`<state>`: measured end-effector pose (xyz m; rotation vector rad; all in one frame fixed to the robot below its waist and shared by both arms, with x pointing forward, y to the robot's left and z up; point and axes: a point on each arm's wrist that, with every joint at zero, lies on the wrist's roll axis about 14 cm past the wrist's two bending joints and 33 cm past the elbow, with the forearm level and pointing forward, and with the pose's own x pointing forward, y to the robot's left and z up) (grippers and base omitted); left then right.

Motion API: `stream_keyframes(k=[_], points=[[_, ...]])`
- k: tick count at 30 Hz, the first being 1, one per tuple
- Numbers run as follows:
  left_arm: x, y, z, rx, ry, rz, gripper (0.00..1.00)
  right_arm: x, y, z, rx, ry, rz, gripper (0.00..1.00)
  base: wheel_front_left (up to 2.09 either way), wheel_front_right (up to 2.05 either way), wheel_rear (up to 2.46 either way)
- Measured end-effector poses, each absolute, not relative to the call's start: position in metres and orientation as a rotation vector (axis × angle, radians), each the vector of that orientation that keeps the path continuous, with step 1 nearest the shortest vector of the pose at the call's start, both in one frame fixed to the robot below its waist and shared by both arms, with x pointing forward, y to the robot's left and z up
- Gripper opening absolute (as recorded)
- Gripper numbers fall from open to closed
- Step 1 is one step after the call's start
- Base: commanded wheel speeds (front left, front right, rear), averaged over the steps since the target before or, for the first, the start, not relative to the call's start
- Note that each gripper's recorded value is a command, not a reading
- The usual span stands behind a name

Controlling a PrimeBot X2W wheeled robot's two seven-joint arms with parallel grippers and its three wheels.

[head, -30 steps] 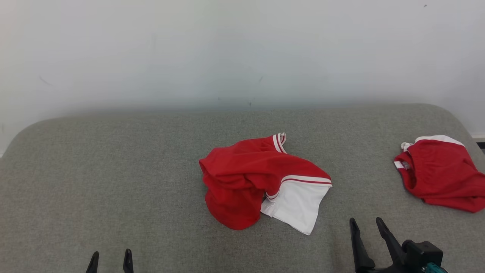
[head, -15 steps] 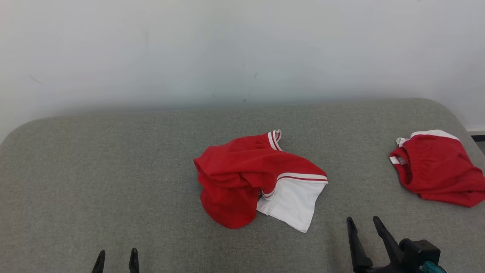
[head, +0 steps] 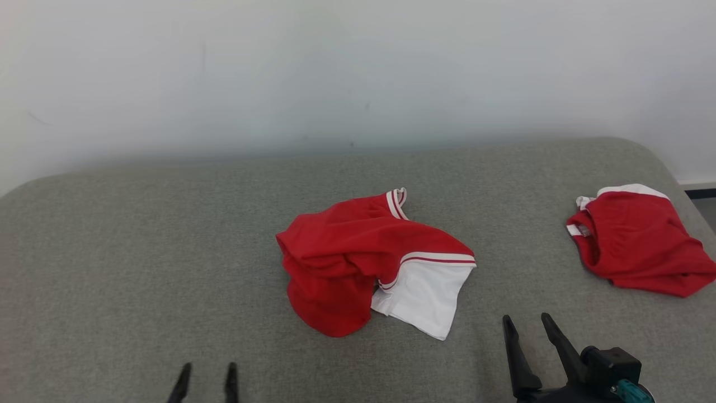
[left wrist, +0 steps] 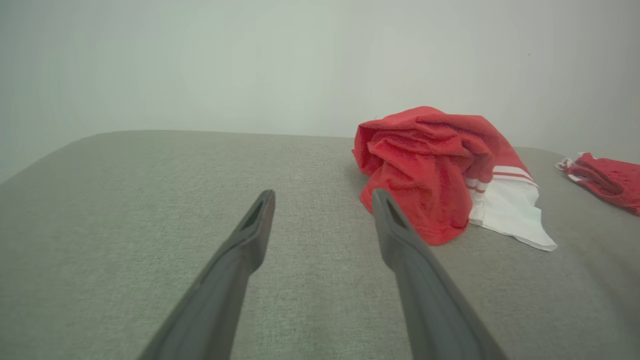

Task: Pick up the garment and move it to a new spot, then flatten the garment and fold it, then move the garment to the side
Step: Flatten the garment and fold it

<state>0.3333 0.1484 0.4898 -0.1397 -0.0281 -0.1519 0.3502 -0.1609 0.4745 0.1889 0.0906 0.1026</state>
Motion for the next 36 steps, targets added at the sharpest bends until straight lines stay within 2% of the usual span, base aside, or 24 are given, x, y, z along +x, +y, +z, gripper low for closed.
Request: stream_keyframes(k=[8, 13, 23, 33, 34, 35, 36], points=[[0.360, 0.086, 0.465, -0.137, 0.067, -0.346, 1.00, 0.344, -0.172, 0.474, 0.192, 0.093, 0.064, 1.00, 0.00, 0.00, 0.00], [0.381, 0.065, 0.443, -0.108, 0.162, -0.396, 1.00, 0.338, -0.187, 0.475, 0.192, 0.089, 0.018, 1.00, 0.00, 0.00, 0.00], [0.406, 0.047, 0.390, -0.125, 0.423, -0.351, 1.00, 0.325, -0.212, 0.467, 0.194, 0.107, -0.071, 1.00, 0.00, 0.00, 0.00], [0.415, 0.021, 0.393, -0.245, 0.425, -0.398, 1.00, 0.323, -0.218, 0.463, 0.193, 0.119, -0.093, 1.00, 0.00, 0.00, 0.00], [0.413, 0.019, 0.393, -0.251, 0.429, -0.403, 0.60, 0.323, -0.217, 0.463, 0.193, 0.118, -0.089, 1.00, 0.00, 0.00, 0.00], [0.412, 0.018, 0.394, -0.255, 0.425, -0.407, 0.33, 0.324, -0.215, 0.464, 0.193, 0.117, -0.084, 1.00, 0.00, 0.00, 0.00], [0.411, 0.017, 0.396, -0.259, 0.415, -0.412, 0.00, 0.324, -0.214, 0.464, 0.193, 0.115, -0.080, 1.00, 0.00, 0.00, 0.00]])
